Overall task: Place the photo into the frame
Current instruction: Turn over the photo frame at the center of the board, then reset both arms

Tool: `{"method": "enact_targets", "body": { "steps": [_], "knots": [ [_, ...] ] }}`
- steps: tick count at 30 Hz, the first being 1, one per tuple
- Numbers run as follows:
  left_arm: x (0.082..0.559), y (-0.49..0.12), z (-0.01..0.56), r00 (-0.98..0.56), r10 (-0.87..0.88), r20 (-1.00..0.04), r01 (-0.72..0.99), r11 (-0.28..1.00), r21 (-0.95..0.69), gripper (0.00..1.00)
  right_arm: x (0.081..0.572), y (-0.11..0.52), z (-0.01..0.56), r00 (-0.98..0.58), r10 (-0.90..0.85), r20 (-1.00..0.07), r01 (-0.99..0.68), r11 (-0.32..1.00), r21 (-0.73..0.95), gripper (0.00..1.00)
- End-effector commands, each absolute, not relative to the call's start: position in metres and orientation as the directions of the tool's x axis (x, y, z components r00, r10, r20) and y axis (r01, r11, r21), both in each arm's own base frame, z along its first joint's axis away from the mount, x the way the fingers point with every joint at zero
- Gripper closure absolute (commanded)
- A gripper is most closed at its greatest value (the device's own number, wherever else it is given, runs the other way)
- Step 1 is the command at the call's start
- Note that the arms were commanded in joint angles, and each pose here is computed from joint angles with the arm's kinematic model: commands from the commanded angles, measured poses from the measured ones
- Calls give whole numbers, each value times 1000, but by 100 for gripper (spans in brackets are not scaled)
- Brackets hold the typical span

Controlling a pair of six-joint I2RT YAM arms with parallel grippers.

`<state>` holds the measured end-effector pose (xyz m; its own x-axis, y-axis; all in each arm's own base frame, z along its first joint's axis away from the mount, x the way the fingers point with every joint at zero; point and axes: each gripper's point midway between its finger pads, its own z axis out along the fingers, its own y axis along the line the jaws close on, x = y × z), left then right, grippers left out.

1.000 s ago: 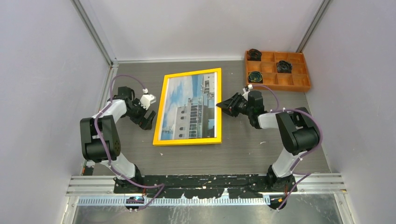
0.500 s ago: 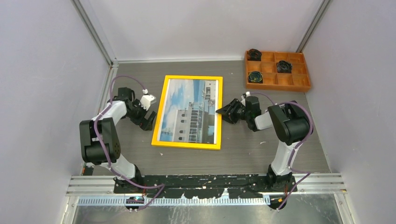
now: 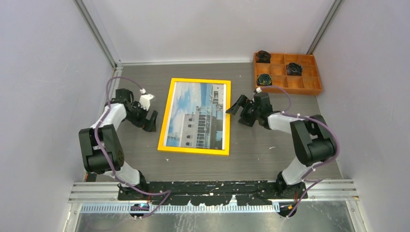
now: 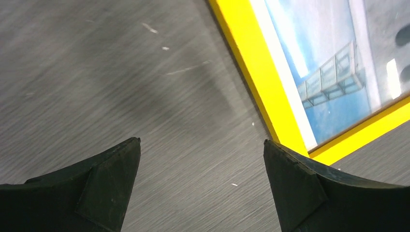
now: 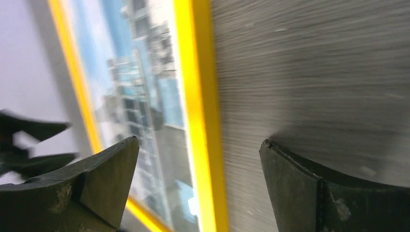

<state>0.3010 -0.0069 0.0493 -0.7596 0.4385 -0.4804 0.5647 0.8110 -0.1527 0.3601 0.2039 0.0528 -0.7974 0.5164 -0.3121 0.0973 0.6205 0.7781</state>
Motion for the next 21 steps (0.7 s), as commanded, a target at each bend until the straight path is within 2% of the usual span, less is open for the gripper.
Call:
{"method": "enact_targets", "body": {
  "steps": [1, 5, 8, 10, 12, 14, 16, 18, 21],
  "knots": [
    [332, 4, 104, -729, 284, -623, 477, 863, -166, 0, 345, 118, 55, -769, 397, -502, 235, 905, 355, 0],
    [345, 10, 123, -710, 166, -685, 410, 888, -210, 0, 348, 73, 111, -658, 333, -675, 274, 941, 197, 0],
    [349, 6, 122, -693, 96, -715, 373, 896, -241, 0, 348, 42, 161, -465, 342, -816, 340, 920, 192, 0],
    [354, 6, 116, -682, 37, -730, 325, 910, -258, 0, 345, 18, 181, -316, 353, -881, 418, 885, 204, 0],
    [361, 9, 109, -662, -29, -749, 267, 924, -272, 0, 341, -6, 183, -218, 288, -932, 478, 864, 156, 0],
    [374, 11, 107, -599, -66, -798, 252, 931, -265, 0, 348, -17, 182, -121, 191, -974, 471, 875, 114, 0],
    [381, 13, 99, -548, -122, -827, 213, 936, -279, 0, 345, -25, 171, -96, 124, -988, 484, 873, 63, 0],
    [382, 13, 87, -524, -178, -833, 175, 934, -310, 0, 342, -36, 162, -81, 120, -989, 520, 852, 61, 0],
    [377, 9, 75, -503, -159, -850, 207, 932, -297, 0, 347, -50, 148, -61, 145, -988, 548, 832, 88, 0]
  ]
}}
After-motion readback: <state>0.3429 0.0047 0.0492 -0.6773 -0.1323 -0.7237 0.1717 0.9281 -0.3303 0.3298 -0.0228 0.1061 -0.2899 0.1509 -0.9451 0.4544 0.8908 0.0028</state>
